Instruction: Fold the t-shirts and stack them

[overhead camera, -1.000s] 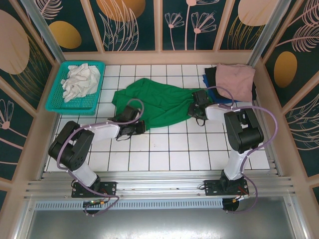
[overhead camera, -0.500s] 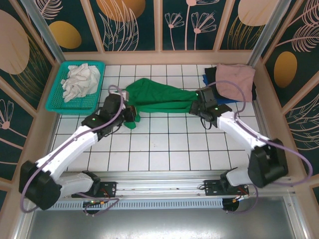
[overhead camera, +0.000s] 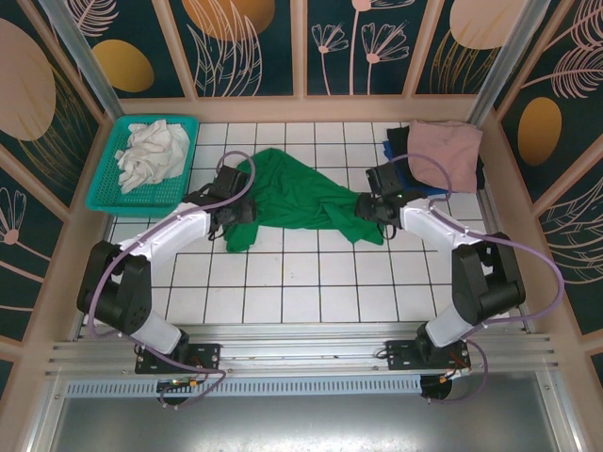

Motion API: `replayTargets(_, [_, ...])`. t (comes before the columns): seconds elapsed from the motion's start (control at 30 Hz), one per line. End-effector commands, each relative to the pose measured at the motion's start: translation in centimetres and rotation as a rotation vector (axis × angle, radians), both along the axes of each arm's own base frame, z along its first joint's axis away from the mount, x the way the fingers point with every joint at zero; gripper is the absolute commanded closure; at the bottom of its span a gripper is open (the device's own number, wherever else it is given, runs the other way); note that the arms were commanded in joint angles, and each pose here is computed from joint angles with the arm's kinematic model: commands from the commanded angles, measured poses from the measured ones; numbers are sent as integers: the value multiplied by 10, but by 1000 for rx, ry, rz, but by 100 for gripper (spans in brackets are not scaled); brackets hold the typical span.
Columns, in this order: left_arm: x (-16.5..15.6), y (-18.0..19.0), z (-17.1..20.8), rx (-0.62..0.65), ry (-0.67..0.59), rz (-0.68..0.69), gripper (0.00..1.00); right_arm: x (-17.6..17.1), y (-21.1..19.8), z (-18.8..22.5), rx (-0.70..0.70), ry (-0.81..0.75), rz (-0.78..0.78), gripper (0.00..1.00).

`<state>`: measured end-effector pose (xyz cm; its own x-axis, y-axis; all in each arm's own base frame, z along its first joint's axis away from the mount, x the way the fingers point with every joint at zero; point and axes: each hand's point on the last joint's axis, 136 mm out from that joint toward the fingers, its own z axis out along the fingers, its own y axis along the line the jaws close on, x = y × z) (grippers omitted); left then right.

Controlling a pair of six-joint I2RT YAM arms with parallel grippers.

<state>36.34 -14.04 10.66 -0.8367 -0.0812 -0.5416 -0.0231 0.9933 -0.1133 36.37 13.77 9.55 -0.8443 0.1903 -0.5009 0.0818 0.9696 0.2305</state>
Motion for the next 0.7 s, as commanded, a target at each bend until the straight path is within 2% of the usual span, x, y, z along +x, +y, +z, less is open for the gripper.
replayTargets(0.0, [-3, 7, 28, -4, -82, 3, 43, -6, -2, 17, 59, -59, 3, 57])
replayTargets(0.1, [-13, 4, 30, -42, -72, -11, 41, -19, 19, 10, 104, -34, 63, 58])
replayTargets(0.27, [-39, -22, 14, -213, -34, -101, 40, -36, 41, -12, 47, 32, 120, 57])
replayTargets(0.4, [-55, -16, -26, -185, 48, -88, 38, -38, 40, -36, -24, 77, 111, 52])
replayTargets(0.53, [-55, -11, -51, -148, 80, -73, 37, -33, 50, -50, -71, 90, 142, 51])
replayTargets(0.57, [-54, -7, -55, -131, 82, -64, 40, -33, 51, -54, -88, 95, 146, 52])
replayTargets(0.63, [-52, 8, -62, -76, 100, -19, 65, -31, 45, -62, -143, 105, 135, 54])
replayTargets(0.67, [-52, 15, -62, -59, 101, -1, 75, -31, 42, -66, -166, 114, 129, 57])
